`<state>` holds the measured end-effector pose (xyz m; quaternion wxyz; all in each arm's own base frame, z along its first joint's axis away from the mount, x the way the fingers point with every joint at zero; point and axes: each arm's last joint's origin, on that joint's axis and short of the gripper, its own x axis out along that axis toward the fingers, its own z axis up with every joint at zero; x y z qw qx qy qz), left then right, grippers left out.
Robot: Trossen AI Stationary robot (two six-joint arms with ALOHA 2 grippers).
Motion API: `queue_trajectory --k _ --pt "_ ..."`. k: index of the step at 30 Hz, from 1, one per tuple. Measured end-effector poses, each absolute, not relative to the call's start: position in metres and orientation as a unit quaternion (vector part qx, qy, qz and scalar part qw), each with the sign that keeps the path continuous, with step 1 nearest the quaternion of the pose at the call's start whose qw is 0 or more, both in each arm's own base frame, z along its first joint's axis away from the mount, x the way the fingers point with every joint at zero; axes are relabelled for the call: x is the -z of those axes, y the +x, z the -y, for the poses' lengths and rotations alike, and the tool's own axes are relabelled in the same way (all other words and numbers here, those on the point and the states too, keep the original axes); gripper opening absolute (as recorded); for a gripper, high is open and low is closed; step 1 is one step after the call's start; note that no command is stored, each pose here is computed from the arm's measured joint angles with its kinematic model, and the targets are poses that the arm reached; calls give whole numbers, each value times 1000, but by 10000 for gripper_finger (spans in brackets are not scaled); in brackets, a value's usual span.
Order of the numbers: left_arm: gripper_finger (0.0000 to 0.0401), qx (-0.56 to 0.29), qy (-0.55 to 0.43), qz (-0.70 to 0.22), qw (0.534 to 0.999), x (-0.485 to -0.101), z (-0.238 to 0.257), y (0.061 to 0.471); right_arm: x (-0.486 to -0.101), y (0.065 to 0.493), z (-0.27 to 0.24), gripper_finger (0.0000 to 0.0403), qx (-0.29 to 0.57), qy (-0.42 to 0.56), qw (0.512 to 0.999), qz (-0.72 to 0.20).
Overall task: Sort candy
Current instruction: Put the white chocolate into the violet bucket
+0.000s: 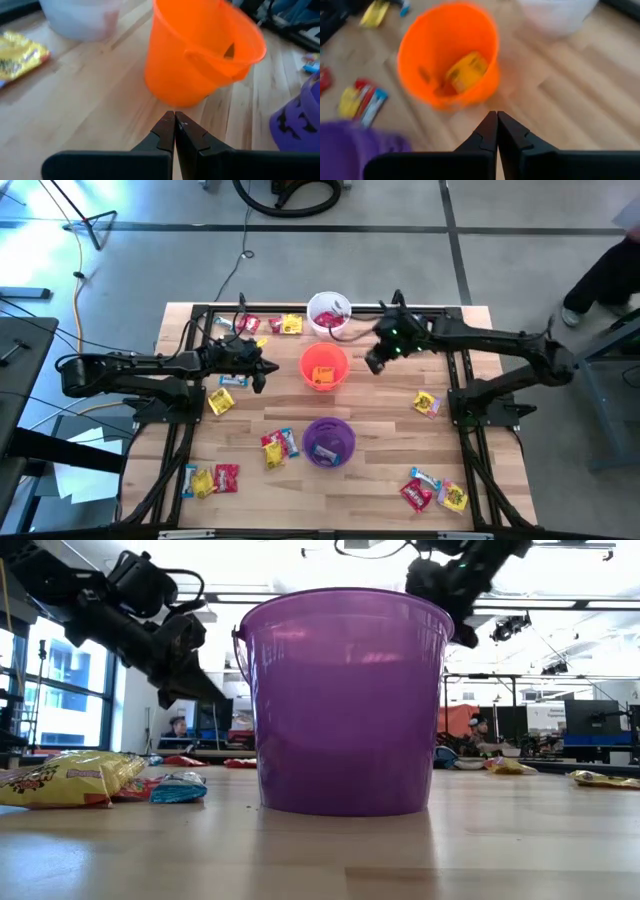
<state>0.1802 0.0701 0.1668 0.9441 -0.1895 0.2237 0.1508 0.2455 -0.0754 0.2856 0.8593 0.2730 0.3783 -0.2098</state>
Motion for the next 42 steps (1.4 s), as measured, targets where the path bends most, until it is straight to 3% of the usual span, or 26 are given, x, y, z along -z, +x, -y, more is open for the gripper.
queue_trajectory --k 4,8,16,22,28,34,42 --pt "0 -148 -184 -201 951 -171 -71 182 -280 236 60 2 172 288 860 -385" --pt "0 -146 -178 -176 957 -176 -72 184 -272 225 52 3 186 329 829 -411" --pt "0 -140 -182 -123 965 -185 -72 188 -258 197 73 20 351 323 742 -471" --pt "0 -141 -190 -96 967 -190 -73 189 -259 174 128 98 459 319 714 -423" --pt "0 -142 -199 -99 965 -189 -73 189 -242 157 185 169 517 394 665 -367" --pt "0 -144 -211 -97 962 -189 -73 189 -207 146 234 181 581 479 582 -306" --pt "0 -145 -211 -99 962 -189 -73 189 -165 145 274 181 603 603 488 -185"
